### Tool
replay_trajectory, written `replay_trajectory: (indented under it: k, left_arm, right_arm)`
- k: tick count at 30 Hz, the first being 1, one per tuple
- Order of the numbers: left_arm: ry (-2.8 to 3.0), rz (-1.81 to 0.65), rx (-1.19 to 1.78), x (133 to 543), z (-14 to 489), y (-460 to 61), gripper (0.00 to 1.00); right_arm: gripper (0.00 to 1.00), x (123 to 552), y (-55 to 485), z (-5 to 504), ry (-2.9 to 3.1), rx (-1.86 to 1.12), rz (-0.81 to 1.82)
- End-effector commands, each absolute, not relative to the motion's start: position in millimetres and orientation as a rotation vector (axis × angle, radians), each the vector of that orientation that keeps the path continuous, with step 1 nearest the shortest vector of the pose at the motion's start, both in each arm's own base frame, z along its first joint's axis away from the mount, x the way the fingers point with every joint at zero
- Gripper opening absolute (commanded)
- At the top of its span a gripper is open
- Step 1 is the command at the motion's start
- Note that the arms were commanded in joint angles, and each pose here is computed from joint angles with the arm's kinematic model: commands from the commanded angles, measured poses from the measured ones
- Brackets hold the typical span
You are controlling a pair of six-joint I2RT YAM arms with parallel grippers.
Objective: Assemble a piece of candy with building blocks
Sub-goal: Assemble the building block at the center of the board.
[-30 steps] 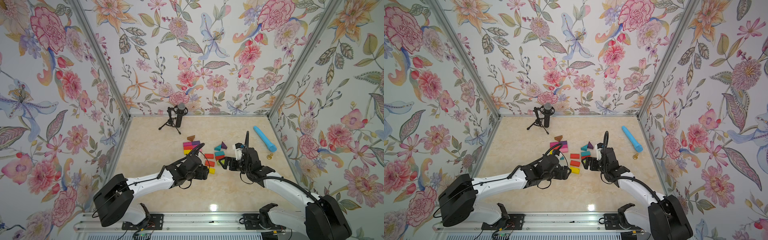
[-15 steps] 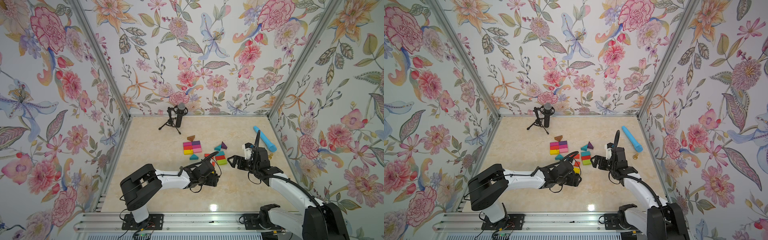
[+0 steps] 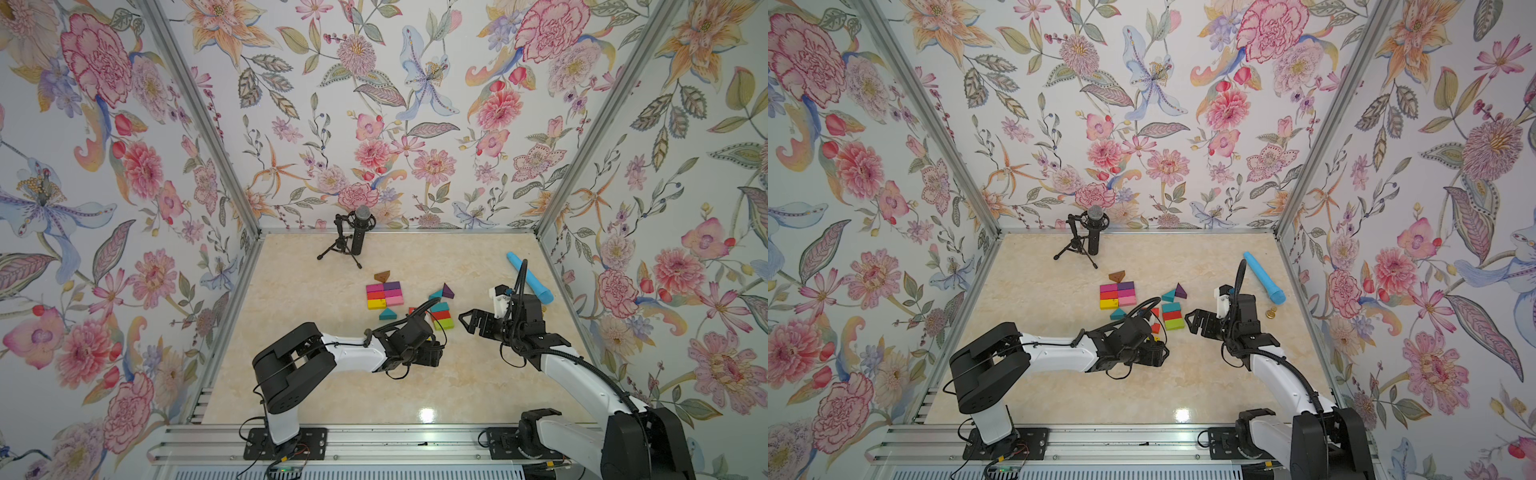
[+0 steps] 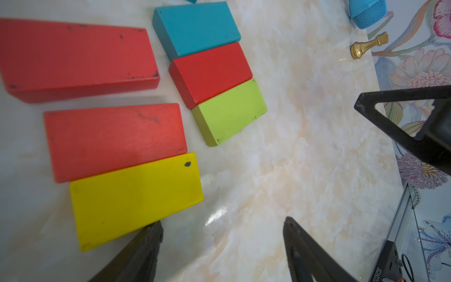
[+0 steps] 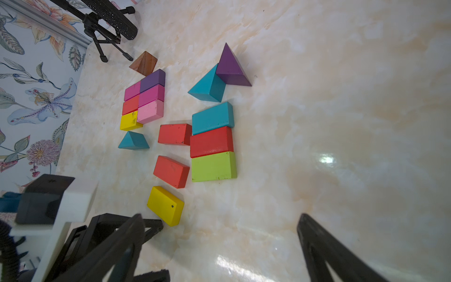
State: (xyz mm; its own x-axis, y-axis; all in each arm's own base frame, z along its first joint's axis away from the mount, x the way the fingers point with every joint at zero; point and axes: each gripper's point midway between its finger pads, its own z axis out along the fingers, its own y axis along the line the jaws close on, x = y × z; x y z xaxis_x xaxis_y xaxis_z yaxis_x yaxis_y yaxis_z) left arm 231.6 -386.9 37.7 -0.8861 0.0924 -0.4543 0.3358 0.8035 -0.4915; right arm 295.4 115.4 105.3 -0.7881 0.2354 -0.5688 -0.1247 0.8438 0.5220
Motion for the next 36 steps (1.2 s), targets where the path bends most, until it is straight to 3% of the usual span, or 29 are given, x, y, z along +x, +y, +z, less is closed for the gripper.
replay_trajectory:
  k: [1,26,36]
  left_arm:
    - [2.601,-0.789,0.312,239.8,26.1,-385.3,0.79]
    - [2.600,-0.806,0.262,266.3,16.4,-385.6,0.79]
    - [2.474,-0.907,0.170,268.2,68.1,-374.5,0.80]
  right_arm:
    - [1.00,290.0,112.9,98.9,2.391,0.072,0.726]
    - [1.00,293.8,106.8,87.6,2.424,0.089,0.709]
    - [1.00,306.9,113.3,95.0,2.341,0.091,0.769]
